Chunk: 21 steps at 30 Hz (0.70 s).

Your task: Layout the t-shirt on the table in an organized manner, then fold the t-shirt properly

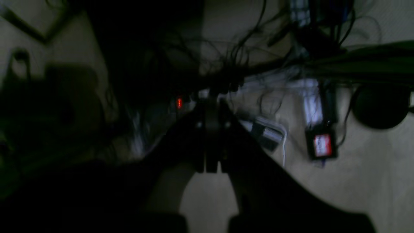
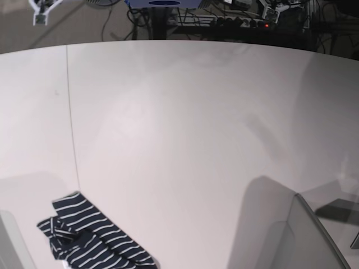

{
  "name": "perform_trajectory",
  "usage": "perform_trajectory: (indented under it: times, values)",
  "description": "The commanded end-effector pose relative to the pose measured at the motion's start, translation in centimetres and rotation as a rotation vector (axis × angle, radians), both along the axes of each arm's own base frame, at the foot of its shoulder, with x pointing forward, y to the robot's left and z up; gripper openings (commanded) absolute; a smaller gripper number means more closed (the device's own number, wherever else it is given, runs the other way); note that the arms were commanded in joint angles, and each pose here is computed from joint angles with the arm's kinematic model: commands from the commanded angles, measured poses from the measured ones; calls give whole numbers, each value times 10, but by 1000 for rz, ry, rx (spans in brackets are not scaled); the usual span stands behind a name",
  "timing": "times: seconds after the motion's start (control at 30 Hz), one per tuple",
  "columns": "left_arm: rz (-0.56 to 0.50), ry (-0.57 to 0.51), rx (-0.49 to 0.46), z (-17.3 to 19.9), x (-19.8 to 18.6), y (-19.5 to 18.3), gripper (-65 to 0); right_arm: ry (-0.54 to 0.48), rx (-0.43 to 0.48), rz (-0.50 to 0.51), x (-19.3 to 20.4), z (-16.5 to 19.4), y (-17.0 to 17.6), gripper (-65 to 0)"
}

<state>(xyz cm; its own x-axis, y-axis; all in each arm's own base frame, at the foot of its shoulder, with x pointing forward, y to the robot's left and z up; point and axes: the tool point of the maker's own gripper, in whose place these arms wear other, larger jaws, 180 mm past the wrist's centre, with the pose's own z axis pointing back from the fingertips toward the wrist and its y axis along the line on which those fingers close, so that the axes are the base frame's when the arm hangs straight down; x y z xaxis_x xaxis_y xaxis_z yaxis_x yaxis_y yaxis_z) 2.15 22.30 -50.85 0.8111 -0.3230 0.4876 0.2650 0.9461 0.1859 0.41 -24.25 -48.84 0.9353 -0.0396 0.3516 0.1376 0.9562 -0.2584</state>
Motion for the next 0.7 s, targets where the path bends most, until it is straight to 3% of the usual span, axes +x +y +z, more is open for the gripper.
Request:
perform_trajectory:
  times: [0.0,0.1,0.23,0.33,0.43,0.5,0.67]
  values:
    - [-16,-58,-11,16,12,-5,-650,-65,-21,19,19,19,-4,-650]
    - [5,-189,-87,54,47,-24,-650,-218,-47,52,71,62,-2,-650]
    - [145,-369,-204,107,98,-19,-650,-448,-77,81,159,104,-5,-648]
    - [204,-505,-280,142,138,-16,-650,-564,-68,142,226,127,-4,-648]
    - [212,-600,-312,166,166,-15,-650,-604,-2,256,301,139,10,-648]
    - [204,-636,-320,173,179,-16,-650,-577,51,295,346,136,13,-648]
    - [202,-665,-320,179,188,-15,-650,-552,229,220,440,126,5,-636]
